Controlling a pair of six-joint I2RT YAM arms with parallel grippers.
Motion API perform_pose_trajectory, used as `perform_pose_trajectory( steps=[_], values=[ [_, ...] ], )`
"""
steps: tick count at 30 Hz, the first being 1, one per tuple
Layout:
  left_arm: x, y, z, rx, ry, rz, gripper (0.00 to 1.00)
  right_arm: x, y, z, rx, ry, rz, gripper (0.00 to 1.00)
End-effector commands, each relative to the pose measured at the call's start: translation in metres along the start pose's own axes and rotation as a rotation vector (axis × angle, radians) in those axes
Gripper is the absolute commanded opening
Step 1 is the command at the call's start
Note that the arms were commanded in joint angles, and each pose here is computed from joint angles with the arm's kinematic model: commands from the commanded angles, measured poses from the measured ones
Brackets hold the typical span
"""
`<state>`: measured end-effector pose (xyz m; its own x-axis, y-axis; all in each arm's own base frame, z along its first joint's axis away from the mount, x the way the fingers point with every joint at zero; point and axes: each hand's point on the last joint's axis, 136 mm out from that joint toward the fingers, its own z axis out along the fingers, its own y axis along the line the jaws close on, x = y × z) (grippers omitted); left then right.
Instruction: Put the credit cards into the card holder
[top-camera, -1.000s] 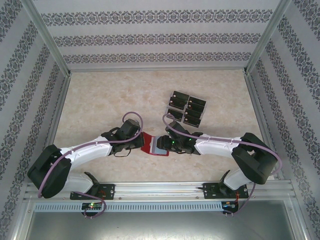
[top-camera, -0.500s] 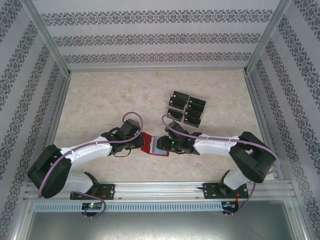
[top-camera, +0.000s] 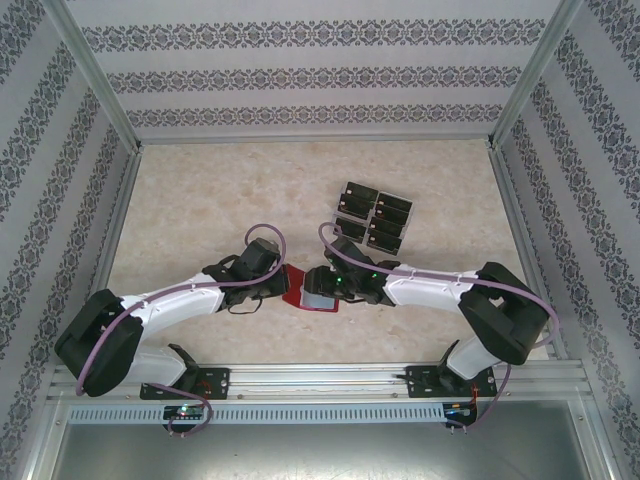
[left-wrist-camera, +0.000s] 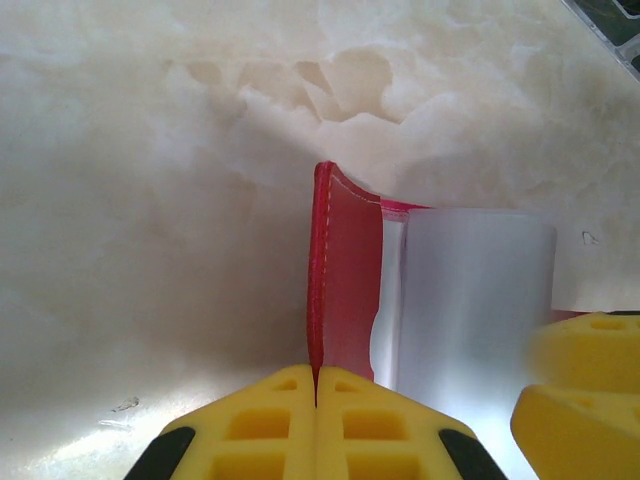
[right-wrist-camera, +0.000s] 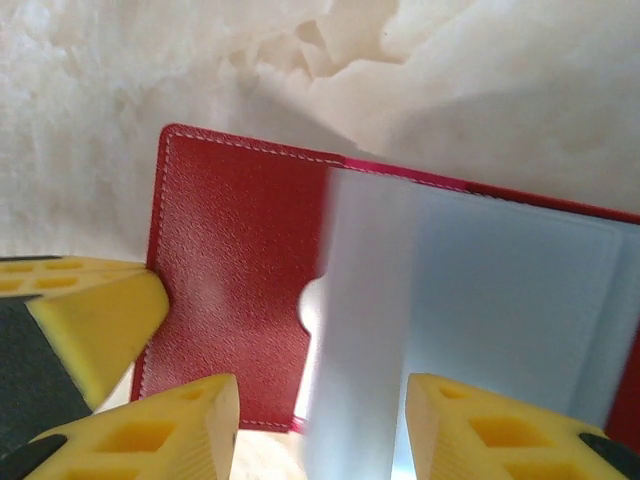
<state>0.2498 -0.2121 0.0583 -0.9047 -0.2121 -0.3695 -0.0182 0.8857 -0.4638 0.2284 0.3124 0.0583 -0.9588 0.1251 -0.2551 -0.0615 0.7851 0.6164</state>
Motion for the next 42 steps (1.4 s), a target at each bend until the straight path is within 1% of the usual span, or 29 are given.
perform_pose_trajectory(
  steps=[1,3,5,8,11,13,15,20,25,30,35,39,42],
  values=[
    [0.002,-0.004,-0.002,0.029,-0.011,-0.011,0.0,-0.002,0.02,0.005,-0.06,0.007,0.005,0.48],
    [0.003,-0.001,-0.002,0.022,-0.02,-0.019,0.01,-0.003,0.022,0.007,-0.071,0.006,0.011,0.48],
    [0.003,0.004,-0.004,0.013,-0.033,-0.031,0.08,-0.003,0.025,0.009,-0.08,0.008,0.015,0.48],
    [0.003,0.011,-0.007,0.002,-0.06,-0.048,0.14,-0.005,0.028,0.013,-0.087,0.007,0.022,0.48],
    [0.004,0.019,-0.011,-0.008,-0.085,-0.071,0.3,-0.007,0.033,0.015,-0.094,0.009,0.025,0.47],
    [0.003,0.021,-0.015,-0.001,-0.109,-0.085,0.43,-0.007,0.035,0.017,-0.094,0.009,0.025,0.47],
    [0.003,0.025,-0.019,-0.005,-0.131,-0.097,0.52,-0.008,0.038,0.019,-0.096,0.013,0.023,0.47],
    [0.0,0.039,-0.033,-0.04,-0.192,-0.126,0.67,-0.006,0.043,0.023,-0.1,0.024,0.023,0.47],
    [-0.005,0.062,-0.054,-0.117,-0.275,-0.176,0.81,-0.002,0.051,0.033,-0.096,0.05,0.017,0.47],
    [-0.011,0.07,-0.074,-0.126,-0.344,-0.192,0.87,0.004,0.053,0.053,-0.071,0.092,0.029,0.47],
    [-0.011,0.068,-0.082,-0.116,-0.344,-0.163,0.93,0.009,0.05,0.07,-0.071,0.124,0.06,0.47],
    [-0.011,0.062,-0.082,-0.1,-0.326,-0.127,0.97,0.005,0.063,0.062,-0.119,0.115,0.03,0.48],
    [-0.01,0.056,-0.078,-0.086,-0.307,-0.101,0.99,-0.001,0.079,0.046,-0.165,0.094,-0.009,0.5]
  ],
)
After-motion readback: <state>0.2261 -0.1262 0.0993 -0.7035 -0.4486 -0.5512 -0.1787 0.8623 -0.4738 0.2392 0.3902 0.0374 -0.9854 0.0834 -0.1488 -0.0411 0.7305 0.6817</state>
